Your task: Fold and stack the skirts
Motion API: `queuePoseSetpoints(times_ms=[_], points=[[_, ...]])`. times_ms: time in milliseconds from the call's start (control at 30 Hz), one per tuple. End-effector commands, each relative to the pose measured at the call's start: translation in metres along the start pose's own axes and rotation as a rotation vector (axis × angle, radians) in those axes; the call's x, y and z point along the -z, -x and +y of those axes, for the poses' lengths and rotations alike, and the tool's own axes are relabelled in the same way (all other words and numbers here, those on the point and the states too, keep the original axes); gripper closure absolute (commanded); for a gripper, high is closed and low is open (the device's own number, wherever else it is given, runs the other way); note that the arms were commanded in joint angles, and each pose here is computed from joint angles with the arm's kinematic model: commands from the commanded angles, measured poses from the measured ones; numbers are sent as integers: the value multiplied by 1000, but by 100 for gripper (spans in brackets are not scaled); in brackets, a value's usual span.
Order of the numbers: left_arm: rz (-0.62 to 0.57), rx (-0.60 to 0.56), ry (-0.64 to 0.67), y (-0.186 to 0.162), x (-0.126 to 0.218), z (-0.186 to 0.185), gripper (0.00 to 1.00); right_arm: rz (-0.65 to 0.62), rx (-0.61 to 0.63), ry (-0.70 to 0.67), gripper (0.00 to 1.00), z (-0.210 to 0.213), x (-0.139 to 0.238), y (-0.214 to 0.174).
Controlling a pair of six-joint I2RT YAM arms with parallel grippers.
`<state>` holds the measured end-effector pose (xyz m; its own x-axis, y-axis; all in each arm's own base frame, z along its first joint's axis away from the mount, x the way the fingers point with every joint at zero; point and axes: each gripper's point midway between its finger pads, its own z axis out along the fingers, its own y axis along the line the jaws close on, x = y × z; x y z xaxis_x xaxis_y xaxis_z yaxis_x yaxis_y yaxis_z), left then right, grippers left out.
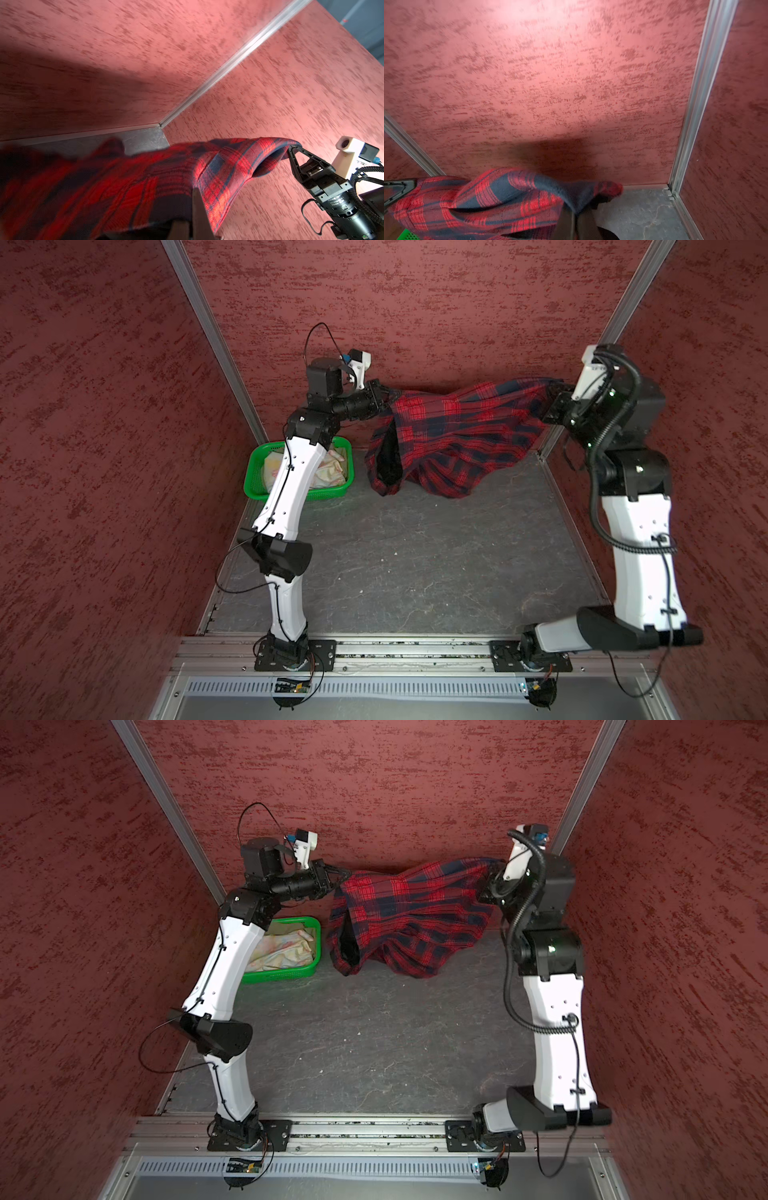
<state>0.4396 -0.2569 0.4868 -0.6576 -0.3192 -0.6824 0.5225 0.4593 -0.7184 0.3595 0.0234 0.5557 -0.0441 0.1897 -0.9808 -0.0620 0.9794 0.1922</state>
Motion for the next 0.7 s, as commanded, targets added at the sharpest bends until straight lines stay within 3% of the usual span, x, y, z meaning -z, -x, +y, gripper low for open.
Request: queuePoseSetpoints(times_ms=[0, 133, 167, 233, 267, 300, 333, 400, 500, 667], points=[[14, -70, -45, -33, 15, -13, 100, 6, -49, -51, 100, -16, 31, -30], [160, -6, 65, -137, 11, 47, 98, 275, -188, -68, 100, -34, 34, -177], [197, 22, 130, -167, 11, 72, 96, 356, -234, -100, 89, -41, 39, -218], [285, 90, 187, -230, 8, 111, 89, 466, -304, -152, 49, -52, 54, -276], [327, 122, 226, -259, 8, 129, 76, 498, -334, -174, 34, -56, 63, -294], [358, 137, 266, -281, 10, 144, 53, 512, -351, -200, 22, -60, 70, -303], [380, 137, 308, -295, 12, 155, 38, 511, -350, -213, 6, -62, 75, -304], [396, 131, 382, -305, 19, 169, 20, 495, -325, -239, 1, -66, 78, -293], [397, 90, 445, -295, 28, 168, 4, 485, -277, -238, 1, -65, 70, -272], [396, 77, 518, -289, 42, 166, 0, 534, -280, -152, 1, -50, 44, -277]])
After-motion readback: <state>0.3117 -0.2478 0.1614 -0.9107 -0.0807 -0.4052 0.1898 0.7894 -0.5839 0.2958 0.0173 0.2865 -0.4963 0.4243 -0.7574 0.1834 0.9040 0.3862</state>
